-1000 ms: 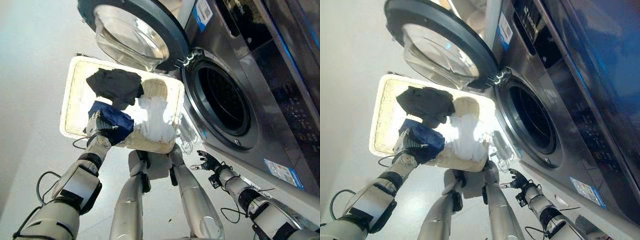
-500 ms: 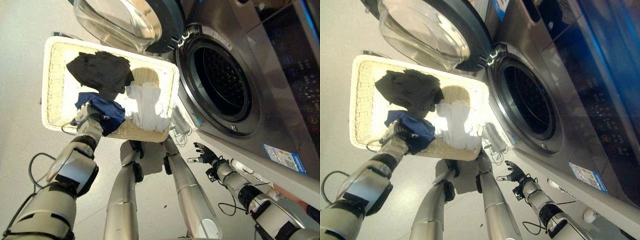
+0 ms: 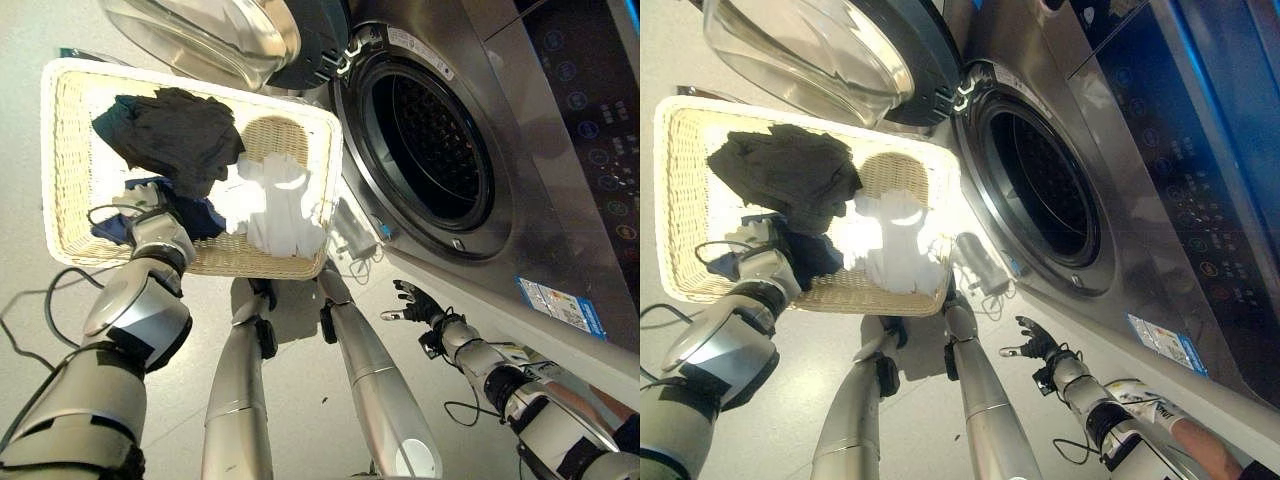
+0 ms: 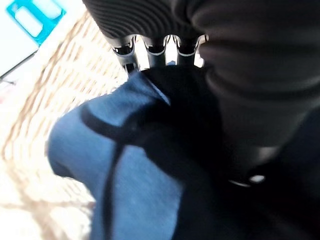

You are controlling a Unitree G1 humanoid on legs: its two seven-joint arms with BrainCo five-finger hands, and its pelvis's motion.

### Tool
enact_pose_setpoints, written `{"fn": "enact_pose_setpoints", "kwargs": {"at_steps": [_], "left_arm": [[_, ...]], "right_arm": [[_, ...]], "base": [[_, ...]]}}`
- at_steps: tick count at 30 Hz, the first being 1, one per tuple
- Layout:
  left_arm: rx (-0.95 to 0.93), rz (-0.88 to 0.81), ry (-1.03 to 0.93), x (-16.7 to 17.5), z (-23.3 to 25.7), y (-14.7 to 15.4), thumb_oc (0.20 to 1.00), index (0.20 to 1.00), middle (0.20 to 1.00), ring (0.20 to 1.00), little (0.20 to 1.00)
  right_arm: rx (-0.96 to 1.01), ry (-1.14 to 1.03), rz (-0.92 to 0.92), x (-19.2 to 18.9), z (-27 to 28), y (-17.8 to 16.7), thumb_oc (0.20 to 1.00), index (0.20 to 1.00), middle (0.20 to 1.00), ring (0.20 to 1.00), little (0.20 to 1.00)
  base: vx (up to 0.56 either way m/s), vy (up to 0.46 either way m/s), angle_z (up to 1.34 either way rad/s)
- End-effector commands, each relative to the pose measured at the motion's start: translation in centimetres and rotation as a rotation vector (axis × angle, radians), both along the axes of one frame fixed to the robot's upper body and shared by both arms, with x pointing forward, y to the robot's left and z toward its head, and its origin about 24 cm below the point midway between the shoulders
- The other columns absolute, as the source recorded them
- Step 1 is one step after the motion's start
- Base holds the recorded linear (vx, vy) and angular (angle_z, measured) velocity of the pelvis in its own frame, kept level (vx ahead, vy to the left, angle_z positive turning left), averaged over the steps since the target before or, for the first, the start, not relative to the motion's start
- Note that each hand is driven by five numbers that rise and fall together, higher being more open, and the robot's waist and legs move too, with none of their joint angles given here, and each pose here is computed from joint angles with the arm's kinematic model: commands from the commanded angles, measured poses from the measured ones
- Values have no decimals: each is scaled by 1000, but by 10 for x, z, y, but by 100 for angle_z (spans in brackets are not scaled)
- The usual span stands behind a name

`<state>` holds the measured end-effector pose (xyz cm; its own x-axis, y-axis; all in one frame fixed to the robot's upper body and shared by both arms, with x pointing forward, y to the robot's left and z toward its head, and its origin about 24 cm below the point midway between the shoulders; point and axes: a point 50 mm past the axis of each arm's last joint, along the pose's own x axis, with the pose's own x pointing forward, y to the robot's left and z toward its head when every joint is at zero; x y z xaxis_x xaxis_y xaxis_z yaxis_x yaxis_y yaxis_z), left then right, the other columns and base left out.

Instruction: Put the clothes into the washing machine.

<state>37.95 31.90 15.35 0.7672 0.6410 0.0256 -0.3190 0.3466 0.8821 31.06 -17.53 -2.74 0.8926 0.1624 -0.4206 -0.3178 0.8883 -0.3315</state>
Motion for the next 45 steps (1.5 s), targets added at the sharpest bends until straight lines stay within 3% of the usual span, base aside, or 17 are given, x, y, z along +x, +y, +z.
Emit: {"fn": "enact_pose_setpoints", "kwargs": {"at_steps": [1,3,5,13,20,21,24,27,30,35,40,45], "left_arm": [[-89,-191,-147,0,-41,-34,200,200,200,200,200],[-89,-191,-147,0,-41,-34,200,200,200,200,200],[17,-187,-303,0,-20,-35,200,200,200,200,200],[-11,-149,-467,-10,-2,-25,200,200,200,200,200],[-314,-265,-692,-32,-12,-38,200,200,200,200,200],[-446,-347,-763,-41,-15,-48,200,200,200,200,200],[-535,-439,-805,-49,-15,-58,200,200,200,200,200],[-651,-620,-782,-58,-15,-78,200,200,200,200,200],[-853,-933,-611,-67,-23,-108,200,200,200,200,200],[-1069,-1240,-376,-77,-35,-142,200,200,200,200,200],[-1174,-1459,-239,-79,-30,-165,200,200,200,200,200],[-1221,-1564,-211,-79,-17,-179,200,200,200,200,200]], "right_arm": [[89,-62,-15,-5,4,4,1000,1000,1000,1000,1000],[89,-62,-15,-5,4,4,1000,1000,1000,1000,1000],[127,-114,-42,-2,15,2,1000,1000,1000,1000,1000],[155,-162,-113,-1,24,-15,1000,1000,1000,1000,1000],[246,-259,-156,-6,42,-24,1000,1000,1000,1000,1000],[282,-308,-149,-8,50,-19,1000,1000,1000,1000,1000],[321,-352,-139,-7,61,-15,1000,1000,1000,1000,1000],[382,-413,-88,-7,78,-6,1000,1000,1000,1000,1000],[433,-480,69,-7,105,16,1000,1000,1000,1000,1000],[409,-482,277,-6,127,44,1000,1000,1000,1000,1000],[359,-392,440,-3,131,68,1000,1000,1000,1000,1000],[314,-271,529,-2,125,86,1000,1000,1000,1000,1000]], "base": [[-2,-5,6],[-6,-17,11],[-41,-114,26],[-22,-49,15],[-7,-61,23],[9,-59,37],[5,-35,24],[8,-19,21],[12,22,5],[26,56,0],[14,18,-1],[4,0,2]]}}
